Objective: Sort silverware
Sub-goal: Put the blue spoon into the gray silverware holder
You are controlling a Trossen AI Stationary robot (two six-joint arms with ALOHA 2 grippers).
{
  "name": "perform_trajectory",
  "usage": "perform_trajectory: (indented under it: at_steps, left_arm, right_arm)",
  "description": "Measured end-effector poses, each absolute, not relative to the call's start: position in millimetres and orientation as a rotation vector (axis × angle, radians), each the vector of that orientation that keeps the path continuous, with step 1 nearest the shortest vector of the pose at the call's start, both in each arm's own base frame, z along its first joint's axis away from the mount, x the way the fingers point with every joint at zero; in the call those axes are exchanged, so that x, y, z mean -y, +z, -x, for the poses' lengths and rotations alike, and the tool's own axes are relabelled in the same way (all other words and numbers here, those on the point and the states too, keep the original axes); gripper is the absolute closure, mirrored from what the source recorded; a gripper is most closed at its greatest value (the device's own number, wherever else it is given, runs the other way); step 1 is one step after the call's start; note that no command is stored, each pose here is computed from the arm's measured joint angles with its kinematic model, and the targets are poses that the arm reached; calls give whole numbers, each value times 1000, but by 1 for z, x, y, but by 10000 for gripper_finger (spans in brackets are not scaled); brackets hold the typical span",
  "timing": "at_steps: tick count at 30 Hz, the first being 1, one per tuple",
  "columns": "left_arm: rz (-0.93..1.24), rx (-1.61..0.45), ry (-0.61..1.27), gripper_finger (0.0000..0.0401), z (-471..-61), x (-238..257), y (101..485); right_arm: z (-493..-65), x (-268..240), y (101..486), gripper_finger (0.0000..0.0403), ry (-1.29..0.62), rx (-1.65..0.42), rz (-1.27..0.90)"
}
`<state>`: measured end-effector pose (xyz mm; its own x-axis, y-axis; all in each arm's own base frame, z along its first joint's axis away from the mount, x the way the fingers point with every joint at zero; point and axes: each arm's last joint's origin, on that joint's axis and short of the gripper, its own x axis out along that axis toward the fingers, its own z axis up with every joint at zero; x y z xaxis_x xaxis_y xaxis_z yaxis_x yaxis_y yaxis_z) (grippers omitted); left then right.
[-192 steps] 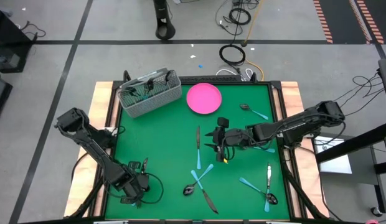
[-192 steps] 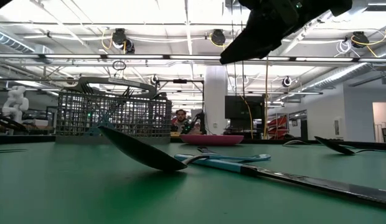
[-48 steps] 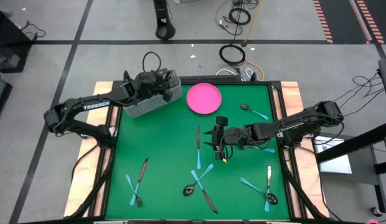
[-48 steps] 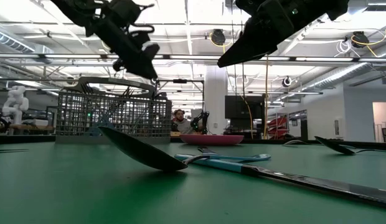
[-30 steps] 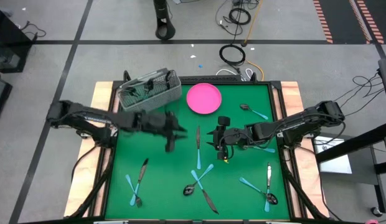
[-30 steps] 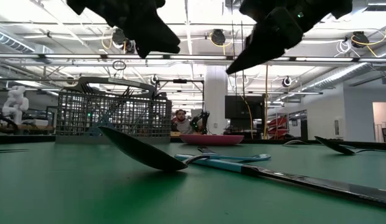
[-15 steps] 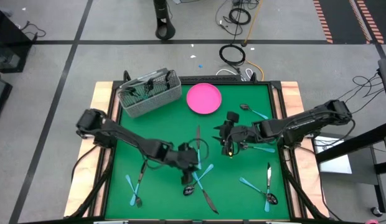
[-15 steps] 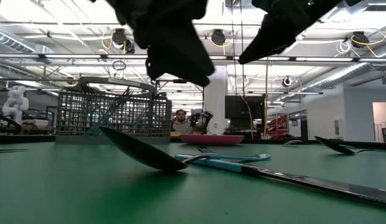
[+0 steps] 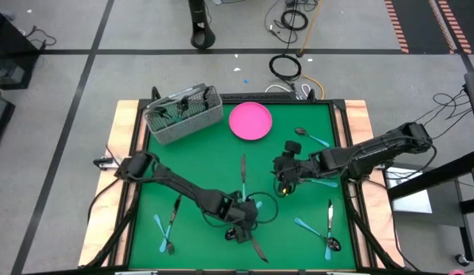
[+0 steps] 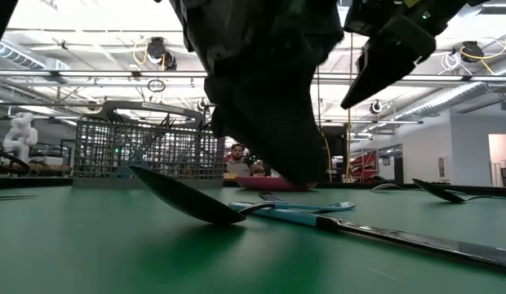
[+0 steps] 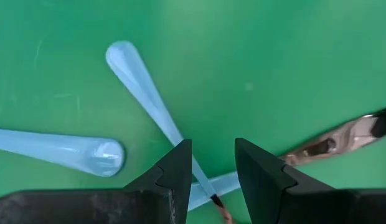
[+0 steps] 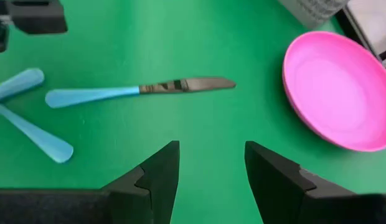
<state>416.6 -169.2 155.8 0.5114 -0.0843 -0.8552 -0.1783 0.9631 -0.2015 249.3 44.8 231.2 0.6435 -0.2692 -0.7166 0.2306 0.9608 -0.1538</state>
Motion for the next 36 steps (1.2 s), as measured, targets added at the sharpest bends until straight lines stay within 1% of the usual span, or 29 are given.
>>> perform_trajectory:
  at_steps: [9, 14, 20, 24, 28, 31, 36]
  left_arm:
    - [256, -1075, 115, 278, -420, 170, 164]
    - [249, -1106, 108, 278, -416, 173, 161]
    - [229, -1106, 88, 278, -414, 177, 161]
    - [223, -1110, 86, 278, -415, 176, 159]
    - [227, -1108, 75, 278, -417, 178, 155]
    - [241, -1117, 63, 278, -417, 178, 152]
    - [250, -1123, 61, 278, -421, 177, 143]
  right_arm:
    - [-245, -53, 230, 232, -256, -843, 81]
    - [-238, -55, 241, 232, -253, -793, 68]
    - [-224, -76, 252, 232, -69, -787, -93]
    - [-220, -92, 255, 232, 25, -759, -68]
    - [-220, -102, 264, 232, 107, -666, -21]
    - [-219, -106, 272, 232, 137, -598, -17]
    - [-214, -110, 276, 232, 145, -573, -11]
